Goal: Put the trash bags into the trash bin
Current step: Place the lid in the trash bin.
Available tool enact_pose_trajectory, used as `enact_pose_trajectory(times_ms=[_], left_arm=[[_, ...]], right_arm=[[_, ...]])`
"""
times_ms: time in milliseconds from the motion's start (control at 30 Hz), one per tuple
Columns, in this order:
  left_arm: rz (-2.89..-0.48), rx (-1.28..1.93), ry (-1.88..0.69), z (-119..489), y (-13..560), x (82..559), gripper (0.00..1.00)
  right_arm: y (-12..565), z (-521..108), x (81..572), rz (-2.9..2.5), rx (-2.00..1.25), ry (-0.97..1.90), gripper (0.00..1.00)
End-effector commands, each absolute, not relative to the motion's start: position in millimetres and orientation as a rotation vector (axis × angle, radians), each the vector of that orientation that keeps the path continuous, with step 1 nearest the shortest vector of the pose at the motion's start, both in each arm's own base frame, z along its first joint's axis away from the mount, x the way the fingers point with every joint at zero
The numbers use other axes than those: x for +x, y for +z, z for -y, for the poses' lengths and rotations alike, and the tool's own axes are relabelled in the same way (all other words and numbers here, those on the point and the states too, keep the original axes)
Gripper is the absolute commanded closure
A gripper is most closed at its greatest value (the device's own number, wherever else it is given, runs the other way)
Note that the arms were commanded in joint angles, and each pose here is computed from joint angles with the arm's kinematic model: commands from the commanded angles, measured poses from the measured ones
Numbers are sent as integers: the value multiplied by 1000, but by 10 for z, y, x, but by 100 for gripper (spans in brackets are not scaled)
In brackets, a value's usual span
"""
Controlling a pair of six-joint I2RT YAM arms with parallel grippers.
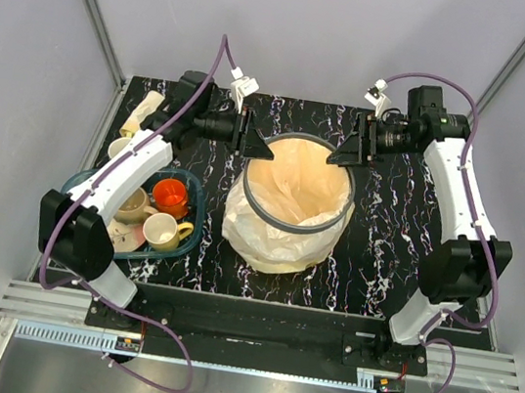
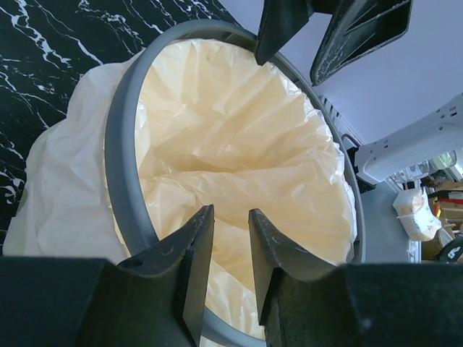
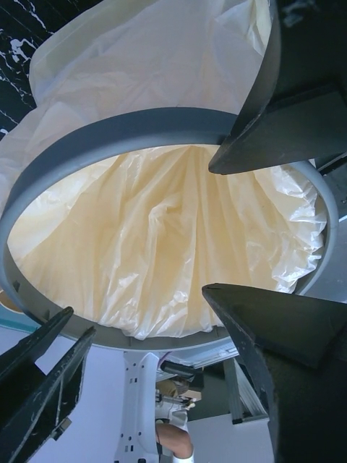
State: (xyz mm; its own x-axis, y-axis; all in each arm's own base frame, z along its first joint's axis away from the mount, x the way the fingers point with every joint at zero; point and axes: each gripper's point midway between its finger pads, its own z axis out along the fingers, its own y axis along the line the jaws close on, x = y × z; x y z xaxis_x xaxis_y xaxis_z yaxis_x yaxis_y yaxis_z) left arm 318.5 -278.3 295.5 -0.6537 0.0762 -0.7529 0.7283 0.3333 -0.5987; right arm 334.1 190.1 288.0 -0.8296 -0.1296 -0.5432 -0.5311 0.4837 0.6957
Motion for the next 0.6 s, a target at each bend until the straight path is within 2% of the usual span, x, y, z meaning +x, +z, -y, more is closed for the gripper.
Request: enact_pose_trajectory(times_ms=[0,200,433,567], left_arm=[[-1998,670,-1358,2731,2826,3258,68],[-2000,653,-1366,2689,2764,3266,68],[-1886,715,-1353,2687,3118,3162,67],[-1839,762,-1318,2761,3297,3033,62]], right_arm=[[2952,-1935,3329,-2274,-562,1336,30],[3014,-1945,3346,-2264,-559,1342,29],[3234,-1939,3267,-2226,-595,1325,29],[3320,-1955,3194,-2219,-596,1300,34]])
